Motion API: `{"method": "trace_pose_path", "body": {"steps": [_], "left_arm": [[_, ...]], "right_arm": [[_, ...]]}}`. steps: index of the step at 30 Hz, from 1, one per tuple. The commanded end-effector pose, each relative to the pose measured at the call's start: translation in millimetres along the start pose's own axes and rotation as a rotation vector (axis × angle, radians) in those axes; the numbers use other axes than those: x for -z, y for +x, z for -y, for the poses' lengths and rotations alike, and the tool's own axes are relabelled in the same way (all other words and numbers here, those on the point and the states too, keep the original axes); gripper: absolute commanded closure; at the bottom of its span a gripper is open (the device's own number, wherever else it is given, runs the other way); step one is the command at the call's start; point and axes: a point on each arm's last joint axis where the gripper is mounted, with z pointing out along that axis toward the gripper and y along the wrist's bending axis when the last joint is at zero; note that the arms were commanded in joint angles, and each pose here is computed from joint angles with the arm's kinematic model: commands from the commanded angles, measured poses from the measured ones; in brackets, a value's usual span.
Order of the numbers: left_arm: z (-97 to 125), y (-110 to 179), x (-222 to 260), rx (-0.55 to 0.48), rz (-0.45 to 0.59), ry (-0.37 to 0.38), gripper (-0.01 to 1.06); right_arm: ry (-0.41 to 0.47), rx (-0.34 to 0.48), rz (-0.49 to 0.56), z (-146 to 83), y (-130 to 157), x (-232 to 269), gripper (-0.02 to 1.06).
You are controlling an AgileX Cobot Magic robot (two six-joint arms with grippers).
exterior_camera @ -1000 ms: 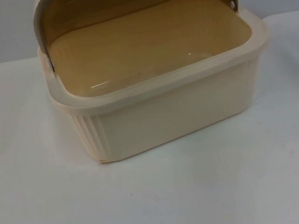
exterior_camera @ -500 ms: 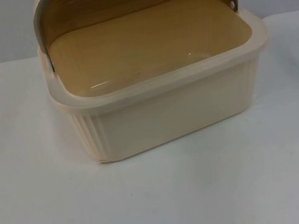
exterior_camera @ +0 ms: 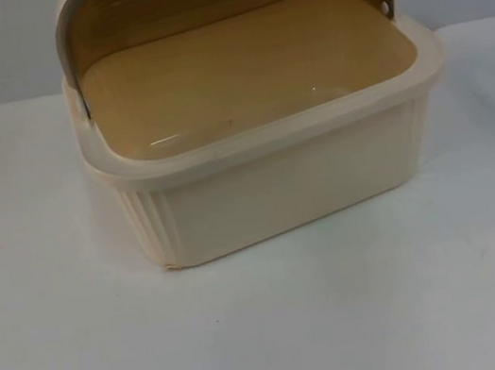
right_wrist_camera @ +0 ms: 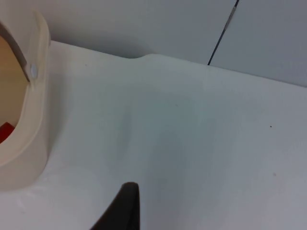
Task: Open the box lid with the left hand, place the block into the box with the right hand, then close the box lid with the left hand.
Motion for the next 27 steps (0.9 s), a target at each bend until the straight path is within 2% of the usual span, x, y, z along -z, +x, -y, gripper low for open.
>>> {"method": "trace_pose_path", "body": {"steps": [1, 3, 4, 6, 8, 9, 13, 14, 16, 18, 20, 21, 25, 26, 27], "left_arm": [[13.9, -10.7, -10.8, -0.068, 0.035, 0.033, 0.00], [28.0, -19.3, -23.1, -0.152, 0.057, 0.061, 0.00], [28.0, -19.3, -23.1, -0.152, 0.057, 0.061, 0.00], [40.9, -23.4, -37.5, -0.259, 0.069, 0.082, 0.00], [53.0, -28.4, -47.1, -0.412, 0.091, 0.091, 0.00], [53.0, -28.4, -47.1, -0.412, 0.091, 0.091, 0.00], [75.3, -29.3, -57.1, -0.804, 0.127, 0.079, 0.00], [75.3, -29.3, -57.1, -0.804, 0.127, 0.079, 0.00], [86.7, -27.0, -58.7, -0.968, 0.137, 0.083, 0.00], [96.4, -24.2, -60.3, -1.015, 0.140, 0.100, 0.01], [100.2, -23.1, -60.5, -1.018, 0.138, 0.109, 0.04], [103.3, -21.0, -62.4, -1.021, 0.135, 0.117, 0.09], [106.6, -17.1, -66.4, -1.008, 0.127, 0.130, 0.63], [106.6, -17.1, -66.4, -1.008, 0.127, 0.130, 0.63], [106.8, -17.1, -66.3, -0.983, 0.125, 0.133, 0.76]], "right_arm": [[0.013, -0.003, 0.022, 2.2, -2.2, 3.4, -0.01], [0.014, -0.010, 0.029, 2.1, -2.6, 5.7, -0.01], [0.014, -0.010, 0.029, 2.1, -2.6, 5.7, -0.01], [0.015, -0.010, 0.032, 2.1, -2.8, 7.2, -0.01], [0.017, -0.009, 0.040, 2.0, -3.2, 9.9, -0.01], [0.017, -0.009, 0.040, 2.0, -3.2, 9.9, -0.01], [0.021, -0.008, 0.054, 1.7, -3.9, 16.0, -0.01], [0.021, -0.008, 0.054, 1.7, -3.9, 16.0, -0.01], [0.023, -0.008, 0.061, 1.6, -4.2, 18.4, -0.01], [0.023, -0.008, 0.061, 1.6, -4.2, 18.4, -0.01], [0.023, -0.010, 0.061, 1.6, -4.1, 18.4, -0.01], [0.023, -0.011, 0.061, 1.6, -4.1, 18.4, -0.01], [0.025, -0.011, 0.066, 1.8, -4.7, 18.4, -0.01], [0.025, -0.011, 0.066, 1.8, -4.7, 18.4, -0.01], [0.025, -0.011, 0.066, 1.8, -4.7, 18.4, -0.01]]}}
